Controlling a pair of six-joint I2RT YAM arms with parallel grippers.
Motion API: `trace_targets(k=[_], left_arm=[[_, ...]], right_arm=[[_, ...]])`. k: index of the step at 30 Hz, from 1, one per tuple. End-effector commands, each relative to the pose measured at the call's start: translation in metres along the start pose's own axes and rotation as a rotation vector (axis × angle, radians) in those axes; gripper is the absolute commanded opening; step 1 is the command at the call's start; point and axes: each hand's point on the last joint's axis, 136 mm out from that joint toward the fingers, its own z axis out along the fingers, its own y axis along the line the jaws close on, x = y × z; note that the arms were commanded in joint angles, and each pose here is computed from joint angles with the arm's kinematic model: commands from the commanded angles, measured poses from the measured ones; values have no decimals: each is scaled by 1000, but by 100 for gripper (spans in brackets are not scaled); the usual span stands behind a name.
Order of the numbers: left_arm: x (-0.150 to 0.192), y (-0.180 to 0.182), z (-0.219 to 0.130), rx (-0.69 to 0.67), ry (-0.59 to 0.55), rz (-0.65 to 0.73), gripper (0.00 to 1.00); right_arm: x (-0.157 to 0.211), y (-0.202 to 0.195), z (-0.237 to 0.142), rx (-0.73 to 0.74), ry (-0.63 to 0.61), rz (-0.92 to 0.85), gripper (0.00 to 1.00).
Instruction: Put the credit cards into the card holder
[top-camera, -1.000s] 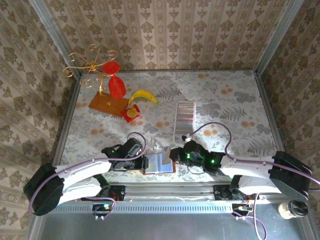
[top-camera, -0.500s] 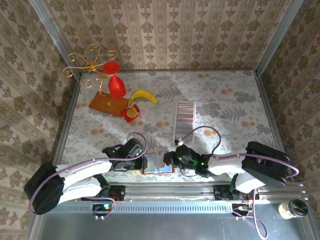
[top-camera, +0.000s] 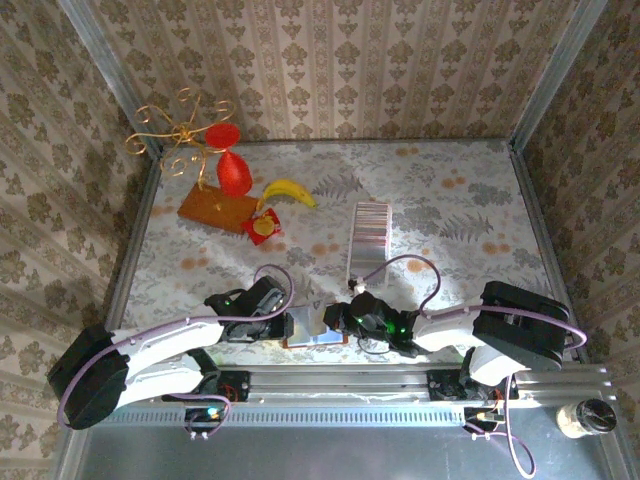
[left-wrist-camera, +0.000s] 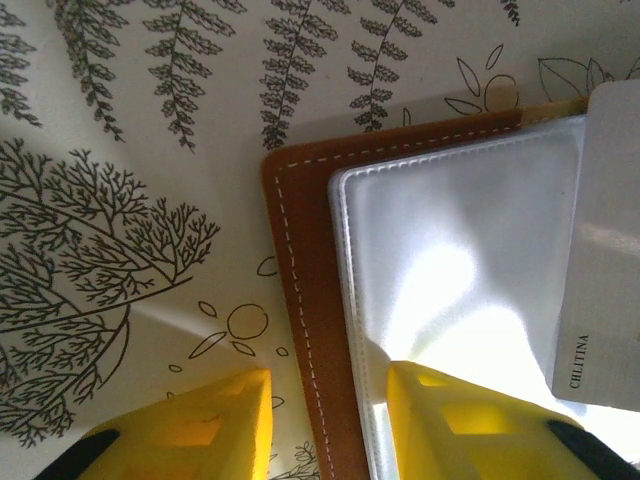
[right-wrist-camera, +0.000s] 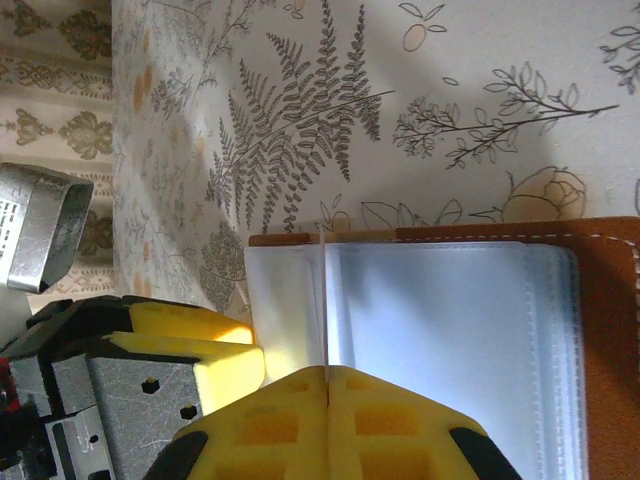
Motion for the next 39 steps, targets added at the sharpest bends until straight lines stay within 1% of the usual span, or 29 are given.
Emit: trace_targets(k=[1,4,8,22,31,39], left_arm=[[35,25,14,-76,120,-7,34],[35,25,14,-76,120,-6,34],[35,25,14,-77,120,-6,33],[36,25,13,-75,121,-6,31],[36,26,14,-77,121,-11,30],[37,27,14,-79,123,-11,28]], right_arm=[[-10,4,-4,-19,-69,27,0],[-16,4,-10,-5,-93,22,0],[-17,7,-13,-11,-96,16,0],[-9,-1,0,10,-79,30,0],[-15,9,-4,-42,-111,52,0],[-18,10,-4,-42,-139,59,0]])
